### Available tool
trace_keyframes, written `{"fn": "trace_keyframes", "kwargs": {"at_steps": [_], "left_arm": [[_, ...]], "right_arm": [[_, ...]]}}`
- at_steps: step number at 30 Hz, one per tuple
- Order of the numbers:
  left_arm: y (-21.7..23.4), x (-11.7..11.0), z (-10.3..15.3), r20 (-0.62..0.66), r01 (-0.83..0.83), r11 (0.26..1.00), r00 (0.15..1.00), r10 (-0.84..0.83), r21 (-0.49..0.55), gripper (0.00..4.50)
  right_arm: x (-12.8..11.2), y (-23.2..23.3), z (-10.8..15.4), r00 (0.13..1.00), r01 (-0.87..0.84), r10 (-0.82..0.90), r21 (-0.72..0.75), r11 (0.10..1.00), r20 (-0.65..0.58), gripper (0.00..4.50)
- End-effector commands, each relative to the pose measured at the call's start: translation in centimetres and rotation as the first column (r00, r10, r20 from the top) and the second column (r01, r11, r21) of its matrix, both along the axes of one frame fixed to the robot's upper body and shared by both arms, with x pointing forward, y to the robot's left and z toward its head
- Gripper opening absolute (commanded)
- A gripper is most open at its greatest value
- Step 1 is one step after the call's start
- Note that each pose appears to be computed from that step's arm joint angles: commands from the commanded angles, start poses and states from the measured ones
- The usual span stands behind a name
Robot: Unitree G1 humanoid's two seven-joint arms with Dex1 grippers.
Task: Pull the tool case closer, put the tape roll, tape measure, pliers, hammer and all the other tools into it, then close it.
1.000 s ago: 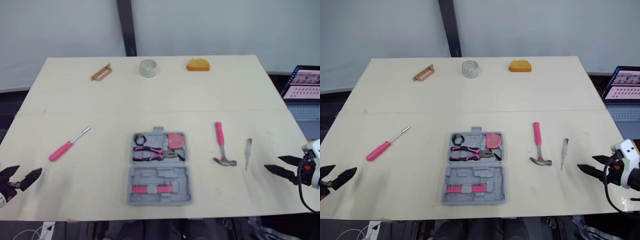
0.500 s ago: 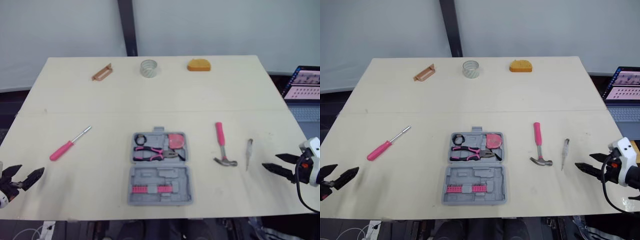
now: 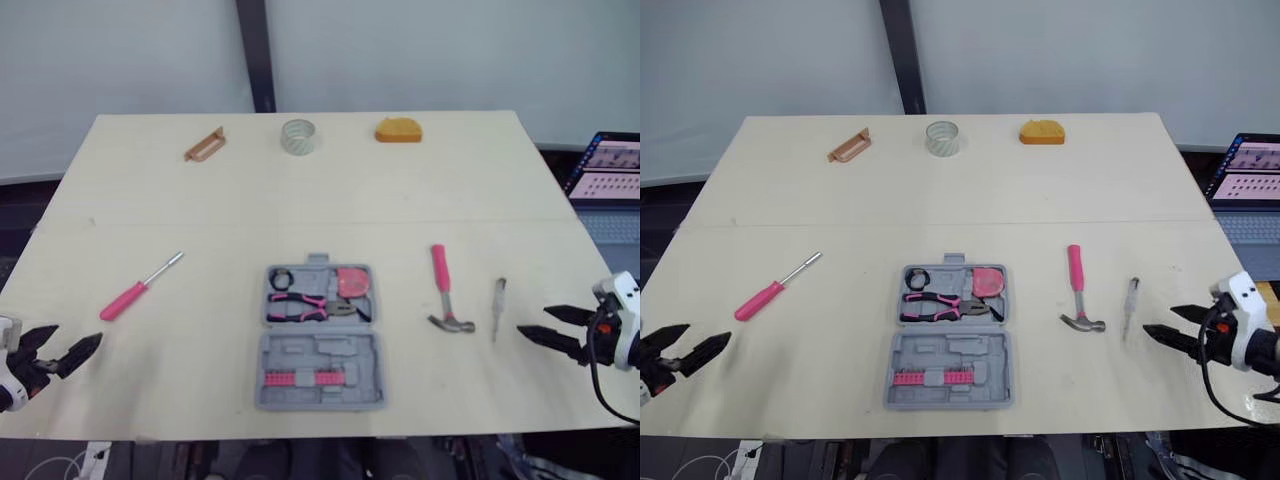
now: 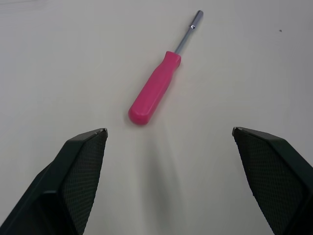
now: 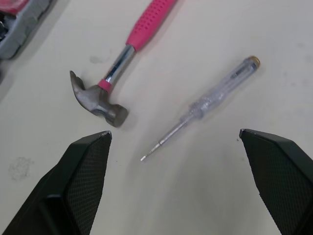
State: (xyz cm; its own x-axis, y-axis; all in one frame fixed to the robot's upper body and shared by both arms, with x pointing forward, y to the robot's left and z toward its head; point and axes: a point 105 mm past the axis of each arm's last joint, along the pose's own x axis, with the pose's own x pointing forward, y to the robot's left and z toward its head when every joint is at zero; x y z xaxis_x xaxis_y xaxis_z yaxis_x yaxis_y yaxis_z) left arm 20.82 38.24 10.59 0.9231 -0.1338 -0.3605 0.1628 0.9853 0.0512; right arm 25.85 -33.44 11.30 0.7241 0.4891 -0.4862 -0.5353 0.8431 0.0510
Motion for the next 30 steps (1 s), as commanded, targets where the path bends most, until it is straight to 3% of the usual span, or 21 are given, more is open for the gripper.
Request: {"fn": "trace_keyframes", "kwargs": {"at_steps": [1,8,15,18,23,25,30], "left_arm": [[-1.9,1.0,2.0,0.048,0.093,0.996,0.994,-0.094,0.017,4.40],[-5.1,2.5,2.4,0.049,0.228,0.973,0.972,-0.230,0.035,4.40],[-5.0,2.7,1.4,0.104,0.134,0.990,0.985,-0.138,0.047,4.40],[-6.0,2.9,1.4,0.130,0.147,0.988,0.980,-0.151,0.034,4.40],[-10.9,4.3,2.3,0.170,0.324,0.946,0.931,-0.323,0.020,4.40],[-13.8,5.4,3.4,0.208,0.439,0.898,0.879,-0.430,0.000,4.40],[-22.3,6.7,5.7,0.271,0.744,0.668,0.640,-0.719,0.014,4.40]], "right_arm": [[0.3,1.7,2.3,0.996,-0.066,0.065,0.010,0.998,0.062,4.45],[0.6,5.7,3.8,0.976,-0.196,0.191,0.034,0.980,0.103,4.45],[0.9,11.2,5.3,0.917,-0.373,0.359,0.051,0.927,0.171,4.45],[1.3,11.7,5.5,0.917,-0.361,0.347,0.040,0.932,0.195,4.45],[2.0,10.8,4.9,0.953,-0.225,0.210,0.045,0.973,0.218,4.45],[2.2,10.2,4.5,0.966,-0.125,0.109,0.057,0.991,0.235,4.45],[1.7,8.6,2.3,0.951,0.175,-0.178,0.034,0.984,0.253,4.45]]}}
